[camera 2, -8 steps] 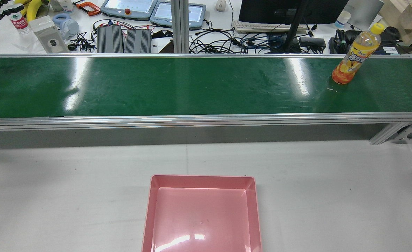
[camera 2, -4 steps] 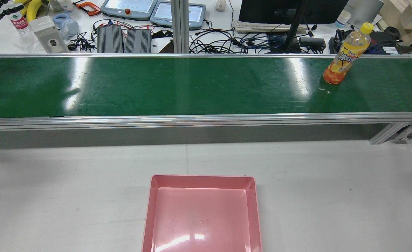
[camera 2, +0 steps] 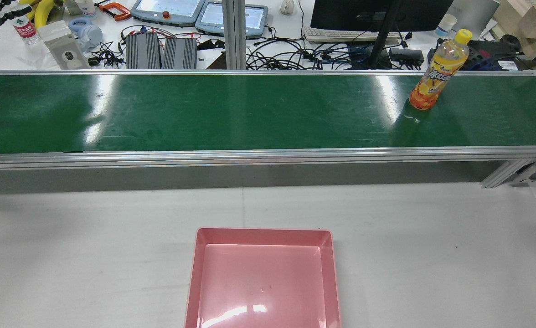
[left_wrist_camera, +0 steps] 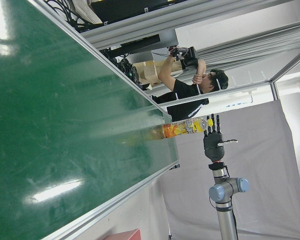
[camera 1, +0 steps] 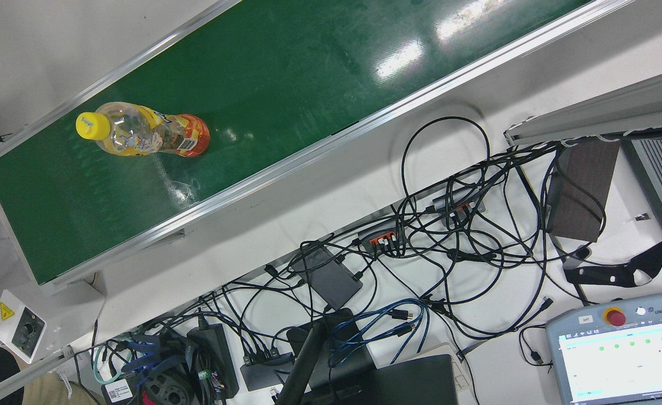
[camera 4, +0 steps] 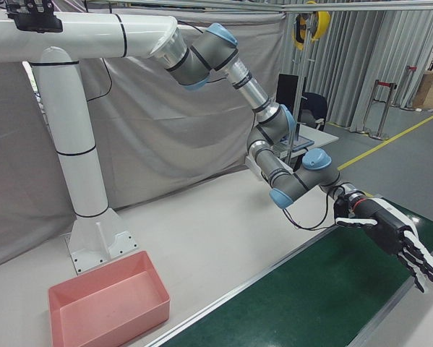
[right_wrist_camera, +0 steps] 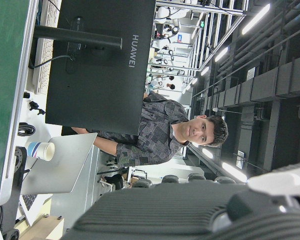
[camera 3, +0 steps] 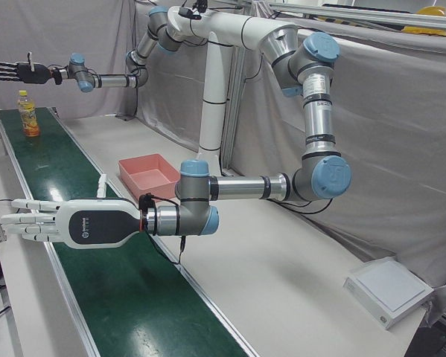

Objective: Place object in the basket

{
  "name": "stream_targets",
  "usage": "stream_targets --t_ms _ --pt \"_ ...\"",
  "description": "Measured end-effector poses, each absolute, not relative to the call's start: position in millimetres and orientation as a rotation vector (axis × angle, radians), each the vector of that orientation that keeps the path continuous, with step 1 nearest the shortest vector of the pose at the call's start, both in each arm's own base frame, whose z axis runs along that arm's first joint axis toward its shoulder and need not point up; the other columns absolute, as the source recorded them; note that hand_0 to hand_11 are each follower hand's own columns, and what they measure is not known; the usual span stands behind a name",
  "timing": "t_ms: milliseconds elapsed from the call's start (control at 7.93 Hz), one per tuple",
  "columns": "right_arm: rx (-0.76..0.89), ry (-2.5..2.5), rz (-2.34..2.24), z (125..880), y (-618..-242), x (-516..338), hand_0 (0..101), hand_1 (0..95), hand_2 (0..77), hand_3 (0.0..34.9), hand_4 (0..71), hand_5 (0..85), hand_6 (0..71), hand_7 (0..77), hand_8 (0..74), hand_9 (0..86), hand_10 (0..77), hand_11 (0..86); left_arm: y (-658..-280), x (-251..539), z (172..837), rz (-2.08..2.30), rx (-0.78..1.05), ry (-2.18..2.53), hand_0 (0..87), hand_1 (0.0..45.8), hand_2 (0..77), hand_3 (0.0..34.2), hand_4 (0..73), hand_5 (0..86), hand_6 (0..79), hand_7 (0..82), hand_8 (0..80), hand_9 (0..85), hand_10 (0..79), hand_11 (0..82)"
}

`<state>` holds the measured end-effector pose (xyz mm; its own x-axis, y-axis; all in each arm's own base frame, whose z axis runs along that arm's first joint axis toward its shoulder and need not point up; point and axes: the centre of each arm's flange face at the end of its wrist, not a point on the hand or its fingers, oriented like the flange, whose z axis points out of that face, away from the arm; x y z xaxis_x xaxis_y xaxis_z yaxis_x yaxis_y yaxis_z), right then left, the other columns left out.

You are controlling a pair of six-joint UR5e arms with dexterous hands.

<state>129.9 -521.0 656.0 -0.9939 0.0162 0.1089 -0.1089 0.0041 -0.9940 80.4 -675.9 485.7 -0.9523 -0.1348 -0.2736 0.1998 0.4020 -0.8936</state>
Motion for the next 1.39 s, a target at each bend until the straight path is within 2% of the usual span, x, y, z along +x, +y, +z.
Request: stream_targets --t_ms 1008,1387 --pt "0.1 -2.162 2.153 655.4 -521.0 129.9 0 0.0 0.5 0.3 0.0 0.0 0.0 0.5 0.0 0.0 0.0 0.0 -676.0 80.2 485.2 -1.567 0.057 2.362 48.1 4.4 0.5 0.0 13.6 7.6 0.0 0.5 3.8 7.6 9.3 13.6" --pt "0.101 -2.162 2.153 655.5 -521.0 130.1 0 0.0 0.5 0.3 0.0 0.0 0.0 0.5 0.0 0.0 0.0 0.0 -675.9 80.1 484.8 -1.566 0.056 2.362 48.1 4.4 0.0 0.0 13.6 7.6 0.0 0.5 3.8 4.4 9.3 15.3"
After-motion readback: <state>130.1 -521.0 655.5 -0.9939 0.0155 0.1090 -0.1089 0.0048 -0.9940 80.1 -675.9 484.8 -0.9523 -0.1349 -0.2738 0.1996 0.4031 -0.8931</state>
